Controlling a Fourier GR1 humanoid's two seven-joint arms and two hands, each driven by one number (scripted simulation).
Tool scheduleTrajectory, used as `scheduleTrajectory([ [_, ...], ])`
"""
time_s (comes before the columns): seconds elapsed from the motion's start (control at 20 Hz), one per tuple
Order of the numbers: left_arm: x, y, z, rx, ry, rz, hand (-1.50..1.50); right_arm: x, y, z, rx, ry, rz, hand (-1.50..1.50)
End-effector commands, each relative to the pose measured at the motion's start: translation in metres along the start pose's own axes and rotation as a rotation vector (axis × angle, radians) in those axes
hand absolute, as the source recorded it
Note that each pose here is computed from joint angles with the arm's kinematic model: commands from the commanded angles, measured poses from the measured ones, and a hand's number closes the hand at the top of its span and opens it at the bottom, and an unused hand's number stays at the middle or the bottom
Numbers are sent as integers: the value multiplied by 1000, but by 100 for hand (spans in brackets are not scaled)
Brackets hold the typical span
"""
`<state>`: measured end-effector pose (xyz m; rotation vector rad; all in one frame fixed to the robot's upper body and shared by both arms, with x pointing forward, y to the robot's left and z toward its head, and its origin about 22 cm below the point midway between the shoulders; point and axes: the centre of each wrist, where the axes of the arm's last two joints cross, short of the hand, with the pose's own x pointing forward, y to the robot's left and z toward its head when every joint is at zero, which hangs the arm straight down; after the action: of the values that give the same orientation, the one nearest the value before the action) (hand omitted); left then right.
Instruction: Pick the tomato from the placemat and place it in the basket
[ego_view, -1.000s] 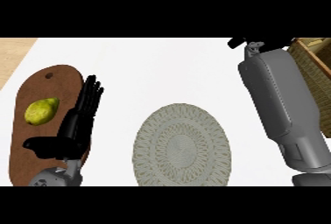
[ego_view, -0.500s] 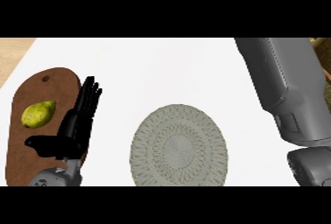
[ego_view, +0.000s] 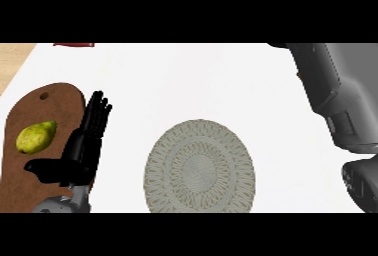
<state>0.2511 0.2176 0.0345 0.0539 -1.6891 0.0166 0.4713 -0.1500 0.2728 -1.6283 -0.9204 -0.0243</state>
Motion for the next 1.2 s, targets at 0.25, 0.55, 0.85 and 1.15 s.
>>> scheduleTrajectory([
  [0.25, -10, 6, 5, 35, 12, 1, 0, -23, 1, -40, -52, 223, -39, 150],
  [0.55, -2, 22, 4, 65, 17, 9, 0, -40, 17, -39, -50, 216, 15, 150],
  [0.85, 4, 6, 9, 60, 5, 8, 0, -64, 20, -63, -5, 241, 62, 150],
  [1.15, 0, 11, 10, 56, 12, -13, 0, -104, 53, -72, 32, 268, 105, 150],
])
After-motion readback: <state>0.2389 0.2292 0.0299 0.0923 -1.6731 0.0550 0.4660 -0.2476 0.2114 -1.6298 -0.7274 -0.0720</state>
